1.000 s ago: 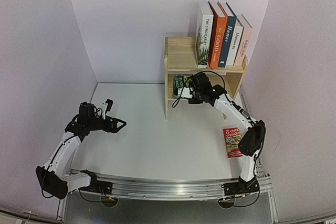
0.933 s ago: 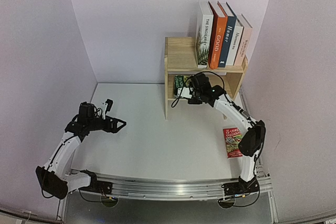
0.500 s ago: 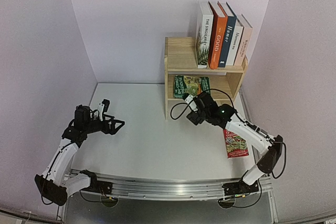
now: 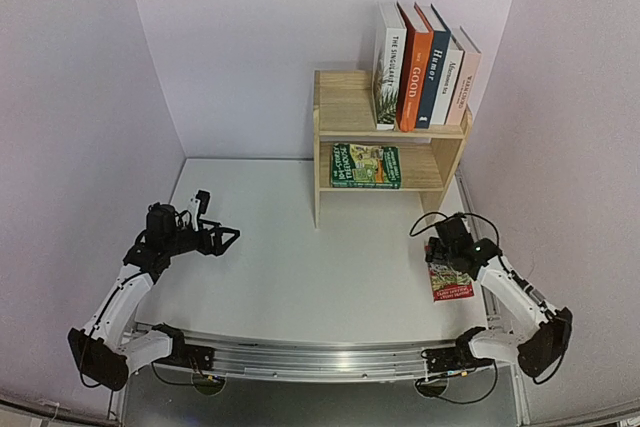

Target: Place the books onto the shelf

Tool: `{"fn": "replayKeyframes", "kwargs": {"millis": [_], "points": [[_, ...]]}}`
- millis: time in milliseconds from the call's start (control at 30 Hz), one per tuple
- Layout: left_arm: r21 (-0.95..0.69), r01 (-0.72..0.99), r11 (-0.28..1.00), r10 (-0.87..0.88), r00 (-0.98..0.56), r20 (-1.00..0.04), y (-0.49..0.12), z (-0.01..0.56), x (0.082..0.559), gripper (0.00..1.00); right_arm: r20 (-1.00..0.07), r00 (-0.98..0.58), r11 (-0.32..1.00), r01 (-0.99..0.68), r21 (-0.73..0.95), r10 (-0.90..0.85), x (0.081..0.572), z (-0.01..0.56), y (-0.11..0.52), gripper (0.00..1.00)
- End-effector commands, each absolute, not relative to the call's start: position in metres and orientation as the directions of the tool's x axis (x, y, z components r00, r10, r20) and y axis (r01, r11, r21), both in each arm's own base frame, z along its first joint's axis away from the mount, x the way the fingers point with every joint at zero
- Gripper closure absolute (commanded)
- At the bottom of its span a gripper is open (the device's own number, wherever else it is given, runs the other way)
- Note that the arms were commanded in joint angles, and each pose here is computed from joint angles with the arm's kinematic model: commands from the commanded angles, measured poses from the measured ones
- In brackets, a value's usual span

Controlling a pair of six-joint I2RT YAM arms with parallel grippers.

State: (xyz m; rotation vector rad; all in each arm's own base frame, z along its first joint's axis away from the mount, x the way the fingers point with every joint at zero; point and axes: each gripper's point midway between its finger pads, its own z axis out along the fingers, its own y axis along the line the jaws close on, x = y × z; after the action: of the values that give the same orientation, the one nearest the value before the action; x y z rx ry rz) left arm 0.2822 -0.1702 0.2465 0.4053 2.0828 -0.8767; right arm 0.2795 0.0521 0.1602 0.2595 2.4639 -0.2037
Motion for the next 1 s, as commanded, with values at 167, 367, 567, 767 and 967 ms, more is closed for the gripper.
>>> {"fn": "replayKeyframes", "kwargs": {"millis": [167, 367, 567, 767, 967], "points": [[-0.431, 0.56, 0.707, -0.029, -0.586, -0.81, -0.168, 0.262, 0.277, 0.01, -0.278, -0.775, 0.806, 0.592, -0.004, 0.567, 0.295, 0.08, -0.041, 0.02], [-0.403, 0.562, 0.723, -0.009, -0.575, -0.818, -0.163, 0.266, 0.271, 0.01, -0.174, -0.77, 0.782, 0.623, 0.006, 0.614, 0.314, 0.048, -0.07, 0.02], [-0.397, 0.561, 0.727, -0.005, -0.573, -0.82, -0.162, 0.264, 0.269, 0.01, 0.035, -0.774, 0.755, 0.626, 0.195, 0.633, 0.306, 0.008, -0.031, 0.07], [-0.393, 0.574, 0.718, -0.003, -0.562, -0.827, -0.165, 0.266, 0.276, 0.01, 0.14, -0.775, 0.75, 0.631, 0.197, 0.616, 0.274, -0.021, -0.001, 0.32], [-0.389, 0.587, 0.71, 0.001, -0.553, -0.833, -0.168, 0.27, 0.278, 0.01, 0.161, -0.764, 0.733, 0.645, 0.216, 0.625, 0.26, -0.022, 0.013, 0.99]]}}
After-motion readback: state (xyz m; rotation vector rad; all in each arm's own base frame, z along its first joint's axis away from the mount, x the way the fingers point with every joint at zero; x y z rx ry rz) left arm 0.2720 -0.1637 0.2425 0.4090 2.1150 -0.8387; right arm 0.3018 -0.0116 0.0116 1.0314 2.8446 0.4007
